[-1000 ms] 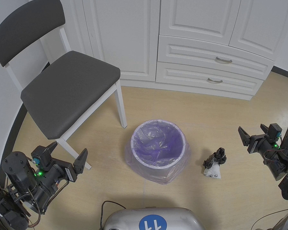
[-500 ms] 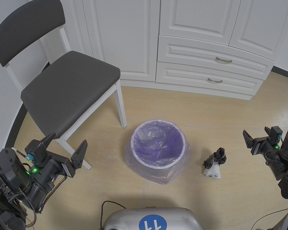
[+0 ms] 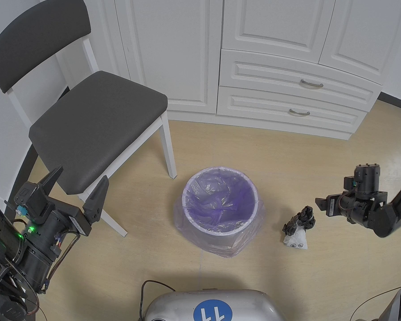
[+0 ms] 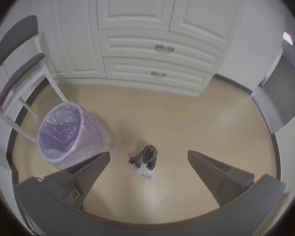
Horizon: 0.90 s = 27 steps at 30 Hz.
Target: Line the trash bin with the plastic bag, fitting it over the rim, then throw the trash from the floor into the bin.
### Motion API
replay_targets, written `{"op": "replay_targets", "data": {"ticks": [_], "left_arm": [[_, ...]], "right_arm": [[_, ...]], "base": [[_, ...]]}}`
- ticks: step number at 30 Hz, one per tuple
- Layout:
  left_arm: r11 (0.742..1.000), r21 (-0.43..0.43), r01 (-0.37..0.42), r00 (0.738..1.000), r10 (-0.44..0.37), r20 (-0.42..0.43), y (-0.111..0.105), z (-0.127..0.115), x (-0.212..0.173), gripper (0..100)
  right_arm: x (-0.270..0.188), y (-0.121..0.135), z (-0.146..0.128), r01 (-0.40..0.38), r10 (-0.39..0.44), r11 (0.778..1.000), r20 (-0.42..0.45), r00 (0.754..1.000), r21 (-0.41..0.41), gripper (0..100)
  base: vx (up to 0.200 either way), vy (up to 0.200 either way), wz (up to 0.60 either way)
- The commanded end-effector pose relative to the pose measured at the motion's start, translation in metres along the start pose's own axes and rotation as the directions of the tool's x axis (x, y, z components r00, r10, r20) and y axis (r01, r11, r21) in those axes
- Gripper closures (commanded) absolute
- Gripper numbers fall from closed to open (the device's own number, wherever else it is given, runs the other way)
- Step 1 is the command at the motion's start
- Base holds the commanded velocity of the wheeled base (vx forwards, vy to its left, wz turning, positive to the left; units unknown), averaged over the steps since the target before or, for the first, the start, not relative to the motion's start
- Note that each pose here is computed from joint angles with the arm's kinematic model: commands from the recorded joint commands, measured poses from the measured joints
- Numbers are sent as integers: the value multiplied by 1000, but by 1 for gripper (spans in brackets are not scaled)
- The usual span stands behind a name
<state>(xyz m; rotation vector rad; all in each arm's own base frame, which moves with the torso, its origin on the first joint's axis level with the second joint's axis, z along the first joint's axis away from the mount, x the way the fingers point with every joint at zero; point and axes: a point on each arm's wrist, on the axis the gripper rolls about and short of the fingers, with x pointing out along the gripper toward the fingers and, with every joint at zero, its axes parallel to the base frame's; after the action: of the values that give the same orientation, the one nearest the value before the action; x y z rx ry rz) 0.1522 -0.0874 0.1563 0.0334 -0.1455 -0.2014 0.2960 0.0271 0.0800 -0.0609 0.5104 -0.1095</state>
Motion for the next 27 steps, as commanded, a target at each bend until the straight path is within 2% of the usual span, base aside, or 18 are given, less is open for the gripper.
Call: {"op": "replay_targets", "data": {"ticks": [1, 5, 13, 20, 24, 27], "left_arm": [[998, 60, -18, 999, 16, 32, 4, 6, -3, 0], [997, 70, -21, 999, 19, 42, 5, 8, -6, 0], [997, 68, -24, 999, 21, 47, 6, 9, -6, 0], [996, 72, -43, 998, 40, 44, 9, 9, -5, 0], [996, 73, -44, 998, 41, 42, 9, 8, -4, 0], [996, 71, -47, 998, 43, 48, 10, 9, -4, 0]], "right_arm": [[87, 32, -6, 19, 33, 987, -311, 950, 163, 0], [116, 34, -27, 39, 16, 986, -328, 945, 162, 0], [168, 29, -71, 63, -5, 979, -291, 957, 192, 0], [179, 17, -61, 92, -25, 963, -253, 967, 255, 0], [187, 12, -61, 103, -33, 957, -252, 967, 271, 0], [192, 7, -57, 110, -20, 943, -276, 961, 313, 0]], "base": [[0, 0, 0], [0, 0, 0], [0, 0, 0], [0, 0, 0], [0, 0, 0], [0, 0, 0]]}}
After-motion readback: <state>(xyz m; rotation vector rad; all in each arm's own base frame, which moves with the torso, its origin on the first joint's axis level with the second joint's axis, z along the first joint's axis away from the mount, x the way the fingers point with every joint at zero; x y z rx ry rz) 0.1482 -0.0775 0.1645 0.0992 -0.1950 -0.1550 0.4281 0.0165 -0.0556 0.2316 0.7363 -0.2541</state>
